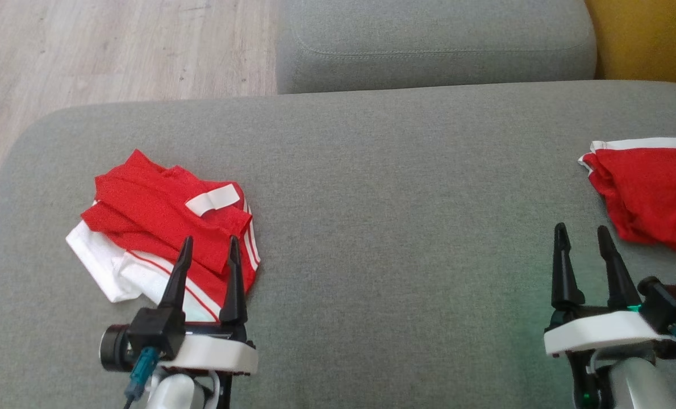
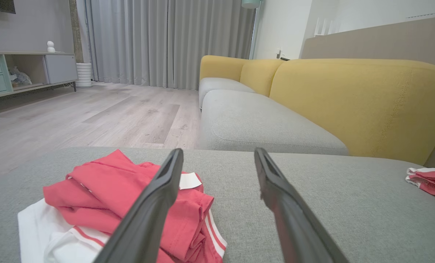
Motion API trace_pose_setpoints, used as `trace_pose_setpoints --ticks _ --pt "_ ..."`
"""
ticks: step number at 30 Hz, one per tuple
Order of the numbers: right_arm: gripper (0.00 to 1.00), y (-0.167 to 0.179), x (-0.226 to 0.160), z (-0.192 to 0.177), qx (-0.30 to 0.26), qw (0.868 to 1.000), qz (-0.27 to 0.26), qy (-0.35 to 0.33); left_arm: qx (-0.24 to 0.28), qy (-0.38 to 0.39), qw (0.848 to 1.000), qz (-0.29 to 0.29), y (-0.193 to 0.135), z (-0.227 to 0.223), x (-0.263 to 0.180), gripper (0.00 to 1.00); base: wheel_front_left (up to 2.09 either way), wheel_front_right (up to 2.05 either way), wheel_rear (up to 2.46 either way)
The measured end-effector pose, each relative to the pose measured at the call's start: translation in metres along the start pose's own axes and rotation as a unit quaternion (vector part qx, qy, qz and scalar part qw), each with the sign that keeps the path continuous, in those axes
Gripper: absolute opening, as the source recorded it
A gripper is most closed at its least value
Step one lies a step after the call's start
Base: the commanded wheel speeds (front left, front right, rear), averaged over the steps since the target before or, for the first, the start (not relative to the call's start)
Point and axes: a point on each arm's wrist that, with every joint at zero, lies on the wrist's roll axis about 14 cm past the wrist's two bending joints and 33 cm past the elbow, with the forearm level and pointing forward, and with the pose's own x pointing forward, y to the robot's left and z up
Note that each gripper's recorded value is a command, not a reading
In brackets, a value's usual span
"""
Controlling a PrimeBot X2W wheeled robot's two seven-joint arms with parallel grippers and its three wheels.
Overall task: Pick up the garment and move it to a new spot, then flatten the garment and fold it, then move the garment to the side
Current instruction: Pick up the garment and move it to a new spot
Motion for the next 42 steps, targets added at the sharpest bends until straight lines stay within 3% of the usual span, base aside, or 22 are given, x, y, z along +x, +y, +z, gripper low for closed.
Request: trace_pose_setpoints --ticks 12,28,42 --pt "1.00 0.054 0.005 -0.015 0.011 0.996 0.080 0.022 0.002 -0.009 0.999 0.052 0.031 0.006 -0.020 1.00 0.00 0.00 0.00" --pt "1.00 0.139 0.004 -0.034 0.015 0.977 0.205 0.054 0.007 -0.027 0.988 0.149 0.086 0.017 -0.071 1.00 0.00 0.00 0.00" --pt "1.00 0.152 0.006 -0.045 0.015 0.972 0.224 0.070 0.010 -0.021 0.985 0.171 0.100 0.013 -0.082 1.00 0.00 0.00 0.00"
